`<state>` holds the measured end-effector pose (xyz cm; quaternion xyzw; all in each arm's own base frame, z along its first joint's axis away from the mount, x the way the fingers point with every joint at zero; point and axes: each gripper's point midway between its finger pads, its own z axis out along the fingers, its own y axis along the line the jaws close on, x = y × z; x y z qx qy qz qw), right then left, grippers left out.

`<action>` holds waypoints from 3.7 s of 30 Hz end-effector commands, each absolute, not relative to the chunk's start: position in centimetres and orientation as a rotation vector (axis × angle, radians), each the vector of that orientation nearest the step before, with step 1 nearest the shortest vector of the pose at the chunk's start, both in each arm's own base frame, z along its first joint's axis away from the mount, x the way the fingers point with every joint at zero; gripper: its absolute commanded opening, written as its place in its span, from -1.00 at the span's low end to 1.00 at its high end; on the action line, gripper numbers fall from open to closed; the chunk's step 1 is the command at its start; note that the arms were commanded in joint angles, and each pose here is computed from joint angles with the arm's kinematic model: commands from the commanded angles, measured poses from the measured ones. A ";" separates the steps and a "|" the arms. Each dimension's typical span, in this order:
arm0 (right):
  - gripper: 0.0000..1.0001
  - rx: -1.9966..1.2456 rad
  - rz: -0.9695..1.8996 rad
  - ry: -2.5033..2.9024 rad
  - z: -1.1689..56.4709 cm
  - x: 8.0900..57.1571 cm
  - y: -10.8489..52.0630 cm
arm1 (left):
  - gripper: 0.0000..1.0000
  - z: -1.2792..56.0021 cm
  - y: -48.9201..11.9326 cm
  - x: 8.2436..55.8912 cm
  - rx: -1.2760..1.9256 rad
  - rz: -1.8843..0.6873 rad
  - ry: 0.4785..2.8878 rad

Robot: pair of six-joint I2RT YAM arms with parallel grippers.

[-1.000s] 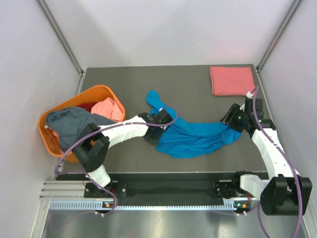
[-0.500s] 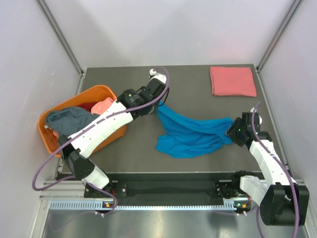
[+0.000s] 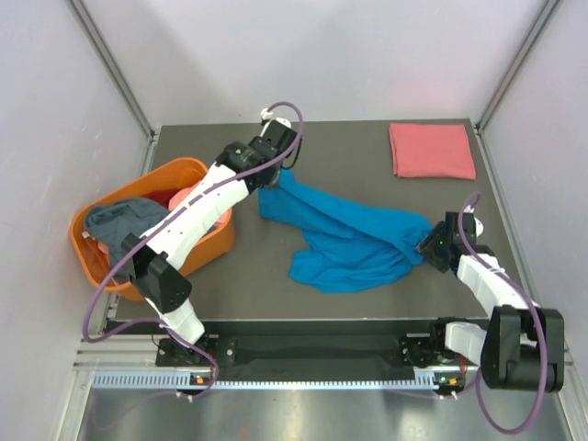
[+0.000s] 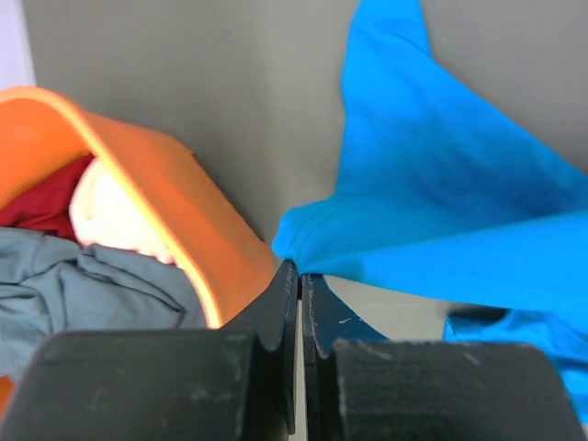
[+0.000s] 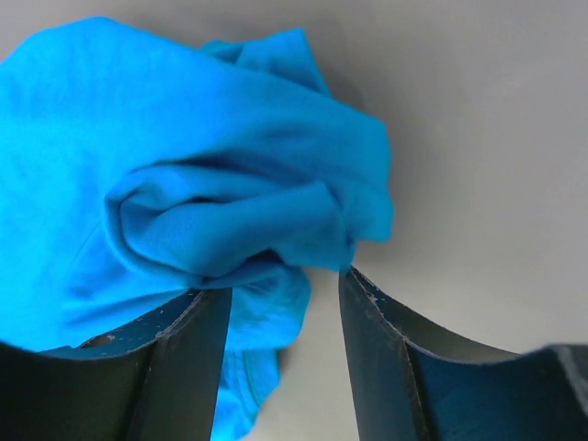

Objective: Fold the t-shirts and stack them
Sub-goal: Flatten the tshirt out

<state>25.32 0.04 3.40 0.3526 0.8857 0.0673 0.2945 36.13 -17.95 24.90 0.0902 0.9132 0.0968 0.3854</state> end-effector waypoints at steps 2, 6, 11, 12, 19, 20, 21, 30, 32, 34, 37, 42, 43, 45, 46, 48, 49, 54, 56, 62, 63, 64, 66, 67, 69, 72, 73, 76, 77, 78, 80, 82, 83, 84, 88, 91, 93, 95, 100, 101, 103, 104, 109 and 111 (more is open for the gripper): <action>-0.05 0.902 0.307 2.294 3.8 28.6 1.0 | -1.00 28.0 -16.9 37.0 0.201 0.240 2.265; -0.50 0.878 0.315 2.282 4.8 29.8 1.0 | -1.00 27.8 -16.6 37.1 0.204 0.251 2.273; -1.00 0.827 0.230 2.225 9.0 29.4 -0.3 | -1.00 28.4 -16.2 36.7 0.207 0.260 2.269; -1.00 0.824 0.213 2.199 10.5 29.6 -0.7 | -1.00 28.6 -16.0 36.6 0.205 0.264 2.265; -0.85 0.807 0.172 2.226 13.1 26.7 -0.9 | -1.00 30.6 -16.5 35.0 0.252 0.145 2.242; -0.85 0.802 0.170 2.228 13.4 26.4 -0.9 | -1.00 30.8 -17.0 34.5 0.268 0.088 2.244; -0.86 0.798 0.167 2.226 13.8 26.3 -0.9 | -1.00 30.9 -17.2 34.1 0.282 0.057 2.245; -0.88 0.695 0.297 2.200 16.7 25.6 1.0 | -1.00 30.5 -17.3 31.7 0.326 -0.067 2.212; -0.88 0.634 0.411 2.189 17.0 27.0 2.6 | -1.00 28.5 -17.3 31.8 0.331 -0.045 2.245; -0.88 0.620 0.480 2.201 16.7 28.0 4.0 | -1.00 25.9 -16.8 32.3 0.321 -0.006 2.288; -0.85 0.530 0.539 2.246 16.1 28.5 7.3 | -1.00 22.7 -15.6 33.1 0.300 0.068 2.361; -0.40 0.457 0.485 2.392 13.3 27.0 9.2 | -1.00 20.9 -14.9 34.0 0.293 0.133 2.397; -0.32 0.474 0.451 2.409 12.9 26.7 8.8 | -1.00 20.9 -14.8 34.2 0.283 0.147 2.396; -0.19 0.524 0.324 2.413 12.8 26.1 6.8 | -1.00 20.9 -14.2 34.7 0.257 0.201 2.386; -0.17 0.543 0.292 2.408 12.8 25.9 6.2 | -1.00 20.7 -14.0 34.8 0.251 0.215 2.389; -0.18 0.604 0.245 2.396 12.4 25.6 4.6 | -1.00 20.6 -14.2 34.8 0.248 0.203 2.394; -0.19 0.625 0.238 2.386 12.3 25.4 4.1 | -1.00 20.2 -14.7 34.7 0.256 0.174 2.406; -0.55 0.705 0.187 2.386 9.7 24.2 2.4 | -1.00 18.9 -15.8 34.8 0.274 0.118 2.431; -0.58 0.719 0.182 2.382 8.9 23.7 2.2 | -1.00 18.8 -15.9 34.9 0.277 0.117 2.435; -0.34 0.745 0.228 2.281 7.5 25.5 2.2 | -1.00 19.7 -16.6 35.9 0.264 0.090 2.413; -0.30 0.744 0.231 2.274 7.4 25.9 2.2 | -1.00 20.2 -16.7 36.4 0.256 0.106 2.399; -0.27 0.740 0.231 2.259 7.6 26.4 2.1 | -1.00 20.6 -16.5 36.7 0.246 0.118 2.388; -0.24 0.733 0.233 2.235 7.8 27.8 2.0 | -1.00 21.8 -16.5 37.9 0.215 0.143 2.346; -0.25 0.723 0.241 2.230 7.8 28.4 2.1 | -1.00 22.3 -16.4 38.6 0.194 0.145 2.325; -0.34 0.723 0.235 2.241 7.1 29.7 2.1 | -1.00 23.4 -16.1 40.0 0.149 0.143 2.283; -0.70 0.689 0.205 2.251 6.8 31.7 1.9 | -1.00 24.7 -14.9 43.8 0.045 0.097 2.213; -0.85 0.673 0.182 2.230 7.6 32.8 1.4 | -1.00 25.0 -14.2 45.3 0.009 0.061 2.191; -1.00 0.678 0.111 2.235 8.7 34.0 0.3 | -1.00 24.8 -13.5 48.4 -0.011 0.060 2.161; -1.00 0.687 0.082 2.234 9.1 34.2 -0.1 | -1.00 24.3 -13.6 49.5 0.006 0.071 2.164; -1.00 0.693 0.058 2.218 10.2 34.8 -0.5 | -1.00 23.9 -13.2 50.1 0.003 0.081 2.172; -1.00 0.721 -0.015 2.255 10.4 34.0 -1.4 | -1.00 22.4 -13.3 51.2 0.018 0.091 2.211; -1.00 0.713 -0.038 2.291 11.0 33.5 -1.7 | -1.00 21.2 -13.2 51.5 0.023 0.091 2.242; -1.00 0.710 -0.044 2.297 11.3 33.2 -1.8 | -1.00 20.4 -13.1 51.5 0.027 0.095 2.259; -1.00 0.701 -0.041 2.298 11.6 32.8 -1.8 | -1.00 20.1 -13.3 51.5 0.034 0.087 2.263; -1.00 0.700 0.012 2.285 11.9 31.9 -2.4 | -1.00 18.3 -13.9 51.1 0.075 0.043 2.282; -1.00 0.692 -0.016 2.276 12.0 32.1 -3.2 | -1.00 17.1 -14.5 50.9 0.119 0.011 2.311; -1.00 0.703 -0.037 2.314 11.4 32.5 -3.8 | -1.00 16.9 -14.4 51.1 0.121 0.017 2.303; -1.00 0.726 -0.083 2.365 10.4 32.6 -4.4 | -1.00 16.2 -14.3 51.1 0.129 0.029 2.310; -0.78 0.769 -0.116 2.420 9.3 34.1 -5.5 | -1.00 15.1 -15.3 51.8 0.156 -0.018 2.323; -0.73 0.765 -0.118 2.432 9.0 34.5 -5.5 | -1.00 14.9 -15.3 51.8 0.148 -0.011 2.332; -0.51 0.772 -0.110 2.413 10.3 35.1 -5.7 | -1.00 14.3 -14.9 51.7 0.125 0.015 2.362; -0.43 0.780 -0.102 2.397 11.0 35.3 -5.7 | -1.00 14.2 -14.9 51.6 0.123 0.020 2.368; -0.26 0.884 0.033 2.369 11.1 33.7 -4.3 | -1.00 13.6 -14.9 51.3 0.133 0.014 2.379; -0.28 0.907 0.091 2.381 9.6 32.5 -3.5 | -1.00 13.5 -15.2 51.1 0.144 -0.006 2.382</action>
